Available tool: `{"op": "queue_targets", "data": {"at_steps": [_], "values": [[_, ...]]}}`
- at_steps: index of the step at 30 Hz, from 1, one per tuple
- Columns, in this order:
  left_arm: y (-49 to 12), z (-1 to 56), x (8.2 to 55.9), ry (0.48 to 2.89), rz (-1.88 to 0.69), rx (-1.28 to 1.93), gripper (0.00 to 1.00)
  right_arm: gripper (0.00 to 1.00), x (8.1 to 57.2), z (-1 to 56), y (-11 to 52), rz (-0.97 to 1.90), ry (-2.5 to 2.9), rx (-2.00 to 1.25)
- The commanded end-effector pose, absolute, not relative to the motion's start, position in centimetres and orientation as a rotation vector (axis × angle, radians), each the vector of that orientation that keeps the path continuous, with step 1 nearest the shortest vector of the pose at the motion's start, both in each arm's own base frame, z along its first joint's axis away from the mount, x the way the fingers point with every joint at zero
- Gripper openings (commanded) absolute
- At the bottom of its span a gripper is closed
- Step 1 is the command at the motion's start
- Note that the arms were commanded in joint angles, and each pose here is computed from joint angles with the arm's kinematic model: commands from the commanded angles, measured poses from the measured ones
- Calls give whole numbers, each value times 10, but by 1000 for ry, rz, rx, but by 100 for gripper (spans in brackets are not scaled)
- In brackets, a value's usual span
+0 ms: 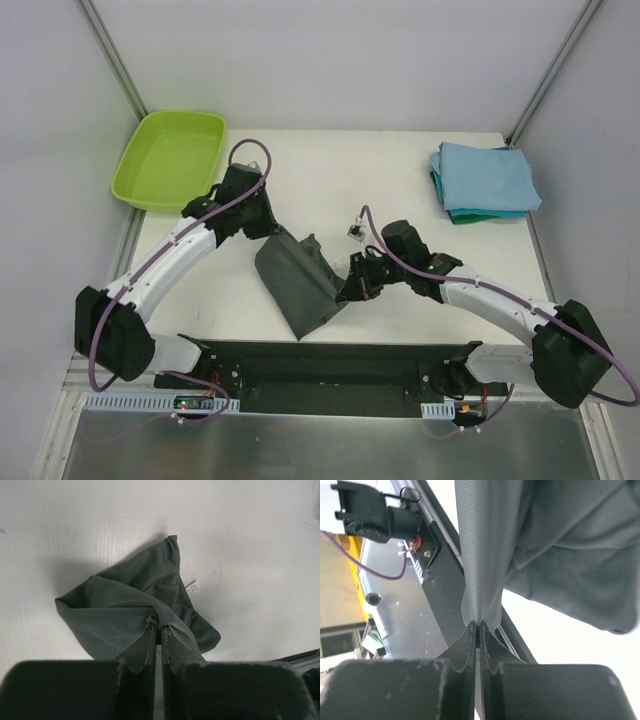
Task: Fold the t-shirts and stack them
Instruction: Fold the long partially folded tshirt into a neat square
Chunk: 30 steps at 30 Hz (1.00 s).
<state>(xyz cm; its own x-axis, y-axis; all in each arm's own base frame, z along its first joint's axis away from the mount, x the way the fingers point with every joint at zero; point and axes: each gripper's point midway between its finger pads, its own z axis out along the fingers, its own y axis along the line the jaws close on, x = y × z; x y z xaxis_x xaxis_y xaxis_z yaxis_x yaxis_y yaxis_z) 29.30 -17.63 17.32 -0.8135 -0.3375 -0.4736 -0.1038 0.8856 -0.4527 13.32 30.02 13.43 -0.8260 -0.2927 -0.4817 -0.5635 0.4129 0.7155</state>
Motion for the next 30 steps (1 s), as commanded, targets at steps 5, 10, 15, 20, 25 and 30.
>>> {"op": "queue_targets", "data": {"at_steps": [5,10,15,20,25,30], "values": [[-214,168,353,2476,-573,-248,0,0,156,119,264,1256,2480,-543],[-235,147,368,2541,-597,-206,0,0,172,104,248,1189,2531,-460],[-239,122,376,2595,-559,-210,0,0,185,86,240,1162,2596,-408],[-250,103,385,2643,-576,-184,0,5,207,70,229,1039,2633,-333],[-259,98,396,2649,-597,-168,41,28,238,60,208,766,2642,-296],[-261,144,399,2539,-628,-152,99,75,244,97,210,770,2553,-330]]}}
